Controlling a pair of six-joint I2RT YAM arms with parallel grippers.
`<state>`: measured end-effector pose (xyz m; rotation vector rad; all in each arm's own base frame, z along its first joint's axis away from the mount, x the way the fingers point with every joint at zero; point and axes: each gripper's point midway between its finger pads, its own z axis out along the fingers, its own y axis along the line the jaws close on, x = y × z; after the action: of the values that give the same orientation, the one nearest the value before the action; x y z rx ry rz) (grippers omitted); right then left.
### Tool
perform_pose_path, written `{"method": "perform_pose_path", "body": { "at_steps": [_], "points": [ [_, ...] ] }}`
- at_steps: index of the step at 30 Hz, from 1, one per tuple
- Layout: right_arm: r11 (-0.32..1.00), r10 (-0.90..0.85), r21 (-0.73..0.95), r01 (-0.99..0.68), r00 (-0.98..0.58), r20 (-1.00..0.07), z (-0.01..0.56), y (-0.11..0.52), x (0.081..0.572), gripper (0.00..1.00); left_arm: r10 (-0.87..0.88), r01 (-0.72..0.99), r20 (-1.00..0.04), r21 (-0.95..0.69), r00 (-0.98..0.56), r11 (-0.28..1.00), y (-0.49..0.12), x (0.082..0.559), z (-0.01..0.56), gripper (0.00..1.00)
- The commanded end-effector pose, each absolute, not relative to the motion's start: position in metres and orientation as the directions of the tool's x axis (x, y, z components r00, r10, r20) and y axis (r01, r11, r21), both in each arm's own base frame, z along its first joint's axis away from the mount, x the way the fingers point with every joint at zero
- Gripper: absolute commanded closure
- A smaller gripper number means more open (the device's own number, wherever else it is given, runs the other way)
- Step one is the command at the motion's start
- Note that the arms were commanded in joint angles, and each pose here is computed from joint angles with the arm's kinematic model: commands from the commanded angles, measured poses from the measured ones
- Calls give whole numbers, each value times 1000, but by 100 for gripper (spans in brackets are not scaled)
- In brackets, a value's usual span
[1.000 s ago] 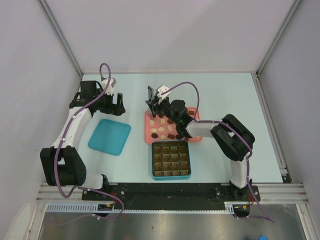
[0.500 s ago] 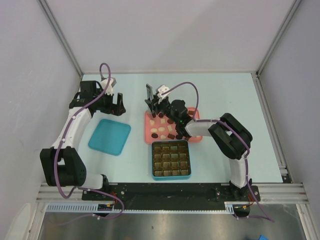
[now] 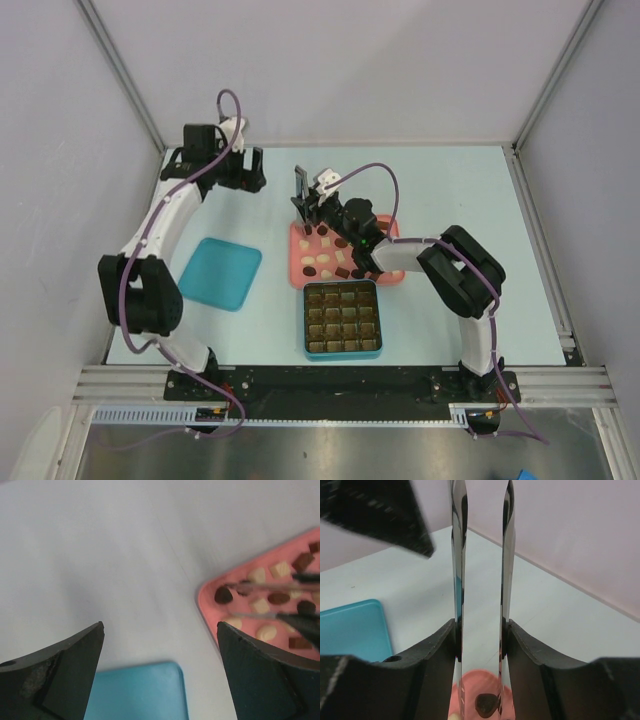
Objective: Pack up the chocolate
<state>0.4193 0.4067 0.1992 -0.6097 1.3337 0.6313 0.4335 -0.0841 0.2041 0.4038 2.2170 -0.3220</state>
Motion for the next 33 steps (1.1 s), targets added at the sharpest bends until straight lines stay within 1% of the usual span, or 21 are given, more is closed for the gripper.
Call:
{"method": "perform_pose_path", "body": {
  "at_steps": [1,2,6,12,17,23,30,33],
  "points": [
    [695,130,-70,-716,221,-966,234,409,424,53,103,293,-850,-62,-517,954,-82,487,247,0],
    [695,129,-70,-716,220,-967,233,409,424,53,108,289,-837,-63,-537,955,-85,495,235,0],
    [693,122,-72,-717,215,-969,226,410,426,53,133,334,-838,-62,-529,941,-112,507,237,0],
    [698,123,-70,-713,216,-969,221,410,431,53,160,403,-831,-82,-532,911,-150,505,234,0],
    [700,121,-66,-711,210,-970,217,409,435,53,193,459,-827,-87,-528,884,-173,494,235,0],
    [689,113,-57,-722,185,-976,209,411,434,53,213,496,-821,-96,-530,863,-186,477,233,0],
    [678,95,-55,-733,162,-982,201,417,429,57,229,495,-807,-89,-545,864,-181,462,220,0],
    [680,82,-64,-731,163,-983,201,417,428,57,235,497,-807,-82,-542,864,-179,460,221,0]
  ]
}}
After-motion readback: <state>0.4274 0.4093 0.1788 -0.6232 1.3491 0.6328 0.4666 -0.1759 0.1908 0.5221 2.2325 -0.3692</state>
